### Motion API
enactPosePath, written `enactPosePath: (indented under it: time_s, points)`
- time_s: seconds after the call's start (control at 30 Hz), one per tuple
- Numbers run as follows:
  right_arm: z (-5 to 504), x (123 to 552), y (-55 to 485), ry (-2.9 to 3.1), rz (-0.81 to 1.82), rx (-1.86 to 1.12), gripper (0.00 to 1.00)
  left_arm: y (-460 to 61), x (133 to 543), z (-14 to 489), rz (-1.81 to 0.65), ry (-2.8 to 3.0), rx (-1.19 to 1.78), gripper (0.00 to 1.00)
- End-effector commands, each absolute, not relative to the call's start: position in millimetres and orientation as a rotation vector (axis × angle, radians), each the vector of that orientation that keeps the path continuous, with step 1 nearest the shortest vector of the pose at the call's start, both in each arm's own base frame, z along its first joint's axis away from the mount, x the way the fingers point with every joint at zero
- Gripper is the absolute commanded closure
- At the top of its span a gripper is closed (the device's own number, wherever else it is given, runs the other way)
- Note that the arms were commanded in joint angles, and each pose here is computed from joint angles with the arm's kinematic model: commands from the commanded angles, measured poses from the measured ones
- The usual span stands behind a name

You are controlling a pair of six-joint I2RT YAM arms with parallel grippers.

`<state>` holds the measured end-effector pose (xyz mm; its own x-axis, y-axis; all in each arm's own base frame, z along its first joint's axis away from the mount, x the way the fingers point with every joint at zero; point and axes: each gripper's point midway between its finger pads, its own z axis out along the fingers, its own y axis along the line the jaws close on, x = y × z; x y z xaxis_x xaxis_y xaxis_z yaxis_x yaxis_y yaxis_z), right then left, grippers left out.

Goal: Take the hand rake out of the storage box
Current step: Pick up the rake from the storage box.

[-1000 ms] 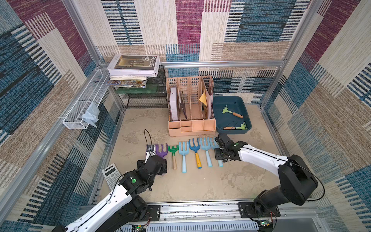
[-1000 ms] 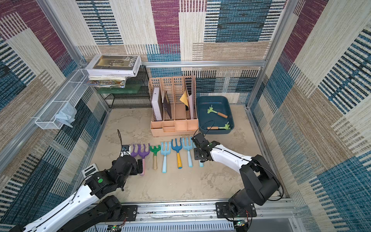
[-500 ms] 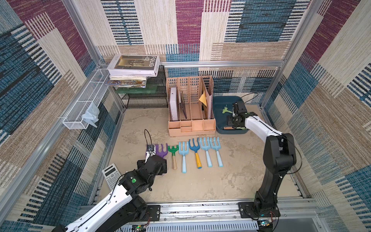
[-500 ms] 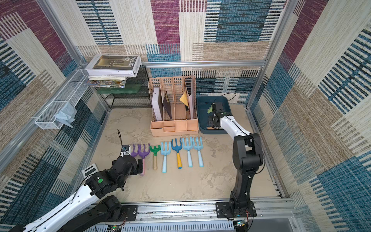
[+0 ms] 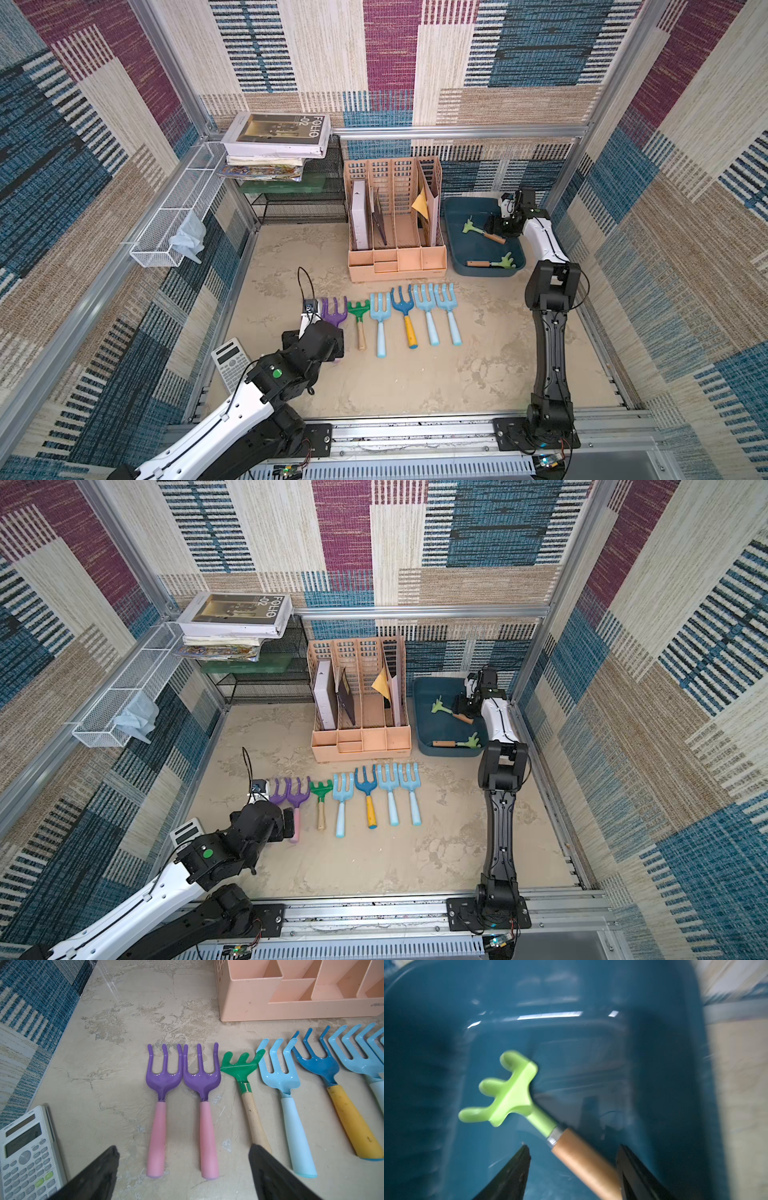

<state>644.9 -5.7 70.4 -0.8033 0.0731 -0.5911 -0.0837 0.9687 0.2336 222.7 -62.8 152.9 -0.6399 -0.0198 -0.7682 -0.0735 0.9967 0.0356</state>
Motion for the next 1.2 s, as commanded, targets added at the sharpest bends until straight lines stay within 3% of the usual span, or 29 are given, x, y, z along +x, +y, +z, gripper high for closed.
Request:
enactPosePath:
  time_s: [0.0, 0.13, 0.33, 0.47, 0.63, 0.77, 0.93, 1.1, 1.17]
  points:
    - [78, 638, 14, 2.465, 0.409, -0.096, 0.29, -59, 225, 157, 0.107, 2.251, -0.079, 0.01]
    - [61, 624, 10, 2.559, 0.306, -0.098, 0.28, -60, 225, 156, 0.107, 2.259, -0.075, 0.01]
    - [45, 610, 4, 2.645, 0.184, -0.064, 0.37, -61, 225, 155, 0.100, 2.261, -0.069, 0.01]
    - [37, 609, 9, 2.664, 0.142, -0.058, 0.60, -61, 224, 155, 0.094, 2.261, -0.069, 0.01]
    - [41, 608, 11, 2.665, 0.125, 0.000, 0.75, -61, 224, 156, 0.093, 2.257, -0.072, 0.01]
    - [75, 606, 20, 2.631, 0.108, 0.043, 0.87, -61, 224, 157, 0.090, 2.253, -0.074, 0.01]
    - [140, 589, 35, 2.547, 0.091, 0.068, 0.92, -61, 223, 157, 0.085, 2.253, -0.073, 0.01]
    - [194, 524, 55, 2.457, 0.112, 0.113, 0.95, -60, 221, 159, 0.065, 2.243, -0.079, 0.01]
    - [203, 473, 76, 2.418, 0.204, 0.115, 0.98, -60, 221, 160, 0.053, 2.235, -0.079, 0.01]
